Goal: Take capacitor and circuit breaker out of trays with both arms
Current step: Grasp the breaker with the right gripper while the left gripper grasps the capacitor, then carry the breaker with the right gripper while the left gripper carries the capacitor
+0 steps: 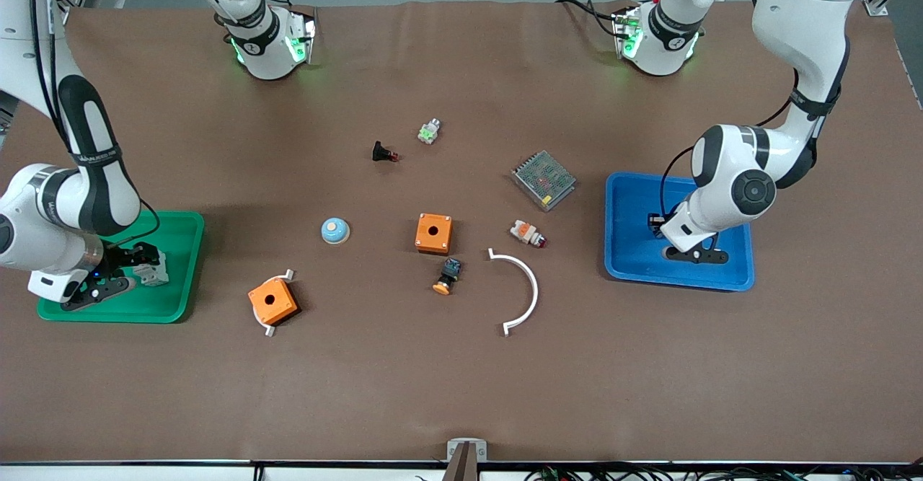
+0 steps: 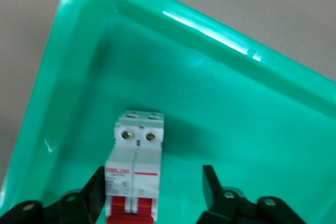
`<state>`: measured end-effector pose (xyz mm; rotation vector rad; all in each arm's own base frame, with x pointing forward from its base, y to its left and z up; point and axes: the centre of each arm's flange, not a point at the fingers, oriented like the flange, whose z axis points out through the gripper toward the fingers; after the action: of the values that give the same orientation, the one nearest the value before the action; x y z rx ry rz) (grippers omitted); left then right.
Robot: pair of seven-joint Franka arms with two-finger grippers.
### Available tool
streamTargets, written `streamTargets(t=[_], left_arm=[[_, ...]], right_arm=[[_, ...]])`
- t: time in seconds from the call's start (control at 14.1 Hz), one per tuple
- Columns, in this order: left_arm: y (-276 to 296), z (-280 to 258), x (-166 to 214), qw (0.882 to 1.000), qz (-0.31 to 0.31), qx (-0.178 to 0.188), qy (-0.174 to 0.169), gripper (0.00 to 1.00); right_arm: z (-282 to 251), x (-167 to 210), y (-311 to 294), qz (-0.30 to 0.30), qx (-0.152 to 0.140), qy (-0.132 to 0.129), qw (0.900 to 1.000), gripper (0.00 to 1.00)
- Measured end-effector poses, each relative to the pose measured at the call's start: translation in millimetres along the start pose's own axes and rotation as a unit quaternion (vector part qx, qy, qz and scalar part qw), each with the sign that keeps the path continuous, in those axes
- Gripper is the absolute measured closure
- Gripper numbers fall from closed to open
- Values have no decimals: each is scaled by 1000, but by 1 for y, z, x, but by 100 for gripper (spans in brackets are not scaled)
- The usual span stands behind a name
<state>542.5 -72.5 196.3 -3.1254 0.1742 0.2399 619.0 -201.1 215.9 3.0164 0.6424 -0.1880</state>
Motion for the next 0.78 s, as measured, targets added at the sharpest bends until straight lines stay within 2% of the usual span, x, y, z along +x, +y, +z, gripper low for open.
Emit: streamTargets(t=[0.21,0.49,0.64,0.78], left_arm=[[8,-32,19,1000,6,1,15,66],[61,-107,55,999,-12,-3,46,66],[99,-137,71,998,-33,-15,59,66],[141,-149,87,995,-55,-38,71,66]], right_arm=[[1,1,-1,-3,1,0,1000,60],[-18,10,-11,-8,20,-10,1000,60],[-63,20,-22,-2,38,-7,999,60],[-119,33,-44,11,42,-6,999,60]])
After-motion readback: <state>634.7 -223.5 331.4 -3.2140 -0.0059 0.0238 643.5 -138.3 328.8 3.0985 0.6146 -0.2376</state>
